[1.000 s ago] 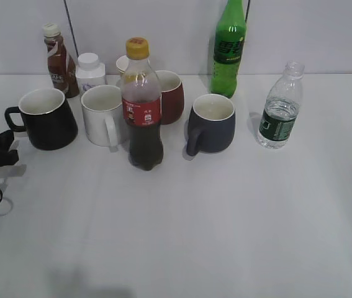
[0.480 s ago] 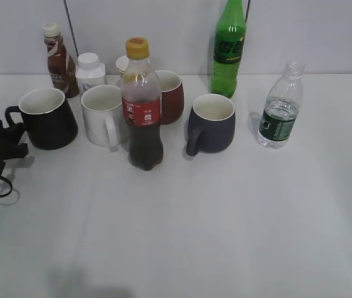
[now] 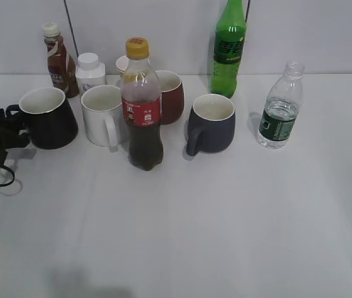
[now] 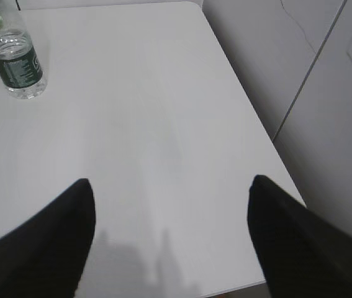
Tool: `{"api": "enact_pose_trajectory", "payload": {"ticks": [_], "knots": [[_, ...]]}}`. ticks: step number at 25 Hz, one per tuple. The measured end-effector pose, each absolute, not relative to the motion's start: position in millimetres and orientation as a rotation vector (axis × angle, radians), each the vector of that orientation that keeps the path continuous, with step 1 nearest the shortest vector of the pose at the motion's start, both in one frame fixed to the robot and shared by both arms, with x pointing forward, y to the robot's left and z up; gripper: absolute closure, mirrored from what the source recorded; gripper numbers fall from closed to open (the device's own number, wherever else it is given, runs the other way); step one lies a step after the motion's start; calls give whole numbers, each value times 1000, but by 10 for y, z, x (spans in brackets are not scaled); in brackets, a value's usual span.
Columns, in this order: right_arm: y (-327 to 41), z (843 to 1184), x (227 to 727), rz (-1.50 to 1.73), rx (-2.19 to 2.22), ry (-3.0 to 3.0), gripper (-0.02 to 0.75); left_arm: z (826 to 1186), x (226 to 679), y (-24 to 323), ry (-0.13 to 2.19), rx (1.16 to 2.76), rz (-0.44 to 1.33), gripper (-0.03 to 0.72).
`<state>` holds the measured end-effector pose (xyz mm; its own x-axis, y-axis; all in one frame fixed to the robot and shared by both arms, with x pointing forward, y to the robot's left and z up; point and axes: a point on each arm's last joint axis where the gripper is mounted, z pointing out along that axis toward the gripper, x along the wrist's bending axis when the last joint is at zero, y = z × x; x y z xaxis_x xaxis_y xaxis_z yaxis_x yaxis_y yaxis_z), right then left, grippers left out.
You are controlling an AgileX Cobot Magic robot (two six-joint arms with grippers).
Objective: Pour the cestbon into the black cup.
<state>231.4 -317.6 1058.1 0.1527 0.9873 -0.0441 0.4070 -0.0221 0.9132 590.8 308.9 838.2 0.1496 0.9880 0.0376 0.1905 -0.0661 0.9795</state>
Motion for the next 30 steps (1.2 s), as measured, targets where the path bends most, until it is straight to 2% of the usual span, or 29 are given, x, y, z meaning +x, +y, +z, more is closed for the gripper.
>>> {"api": "enact_pose_trajectory", "payload": {"ticks": [3,6,13,17,20,25,30], "knots": [[-3176,10581,2314,852,1571,1386,150,8370,5958,3087,1200,1454,1041,352],[-3176,10581,2314,852,1571,1386,150,8311,5990,3084,1200,1462,1034,408],[-3174,10581,2314,854,1572,1387,150,8332,6107,3048,1132,1460,1019,640],[-3161,10598,2318,868,1557,1396,150,8345,6114,3037,1121,1458,1018,641],[-3108,10754,2474,941,1441,1398,169,8388,6044,3034,1134,1474,1011,641],[-2983,10956,3217,1090,1166,1330,178,8581,5785,3029,1162,1519,1012,645],[-2834,10579,4076,1262,1102,1316,179,8828,5576,3016,1145,1503,1032,645]]}}
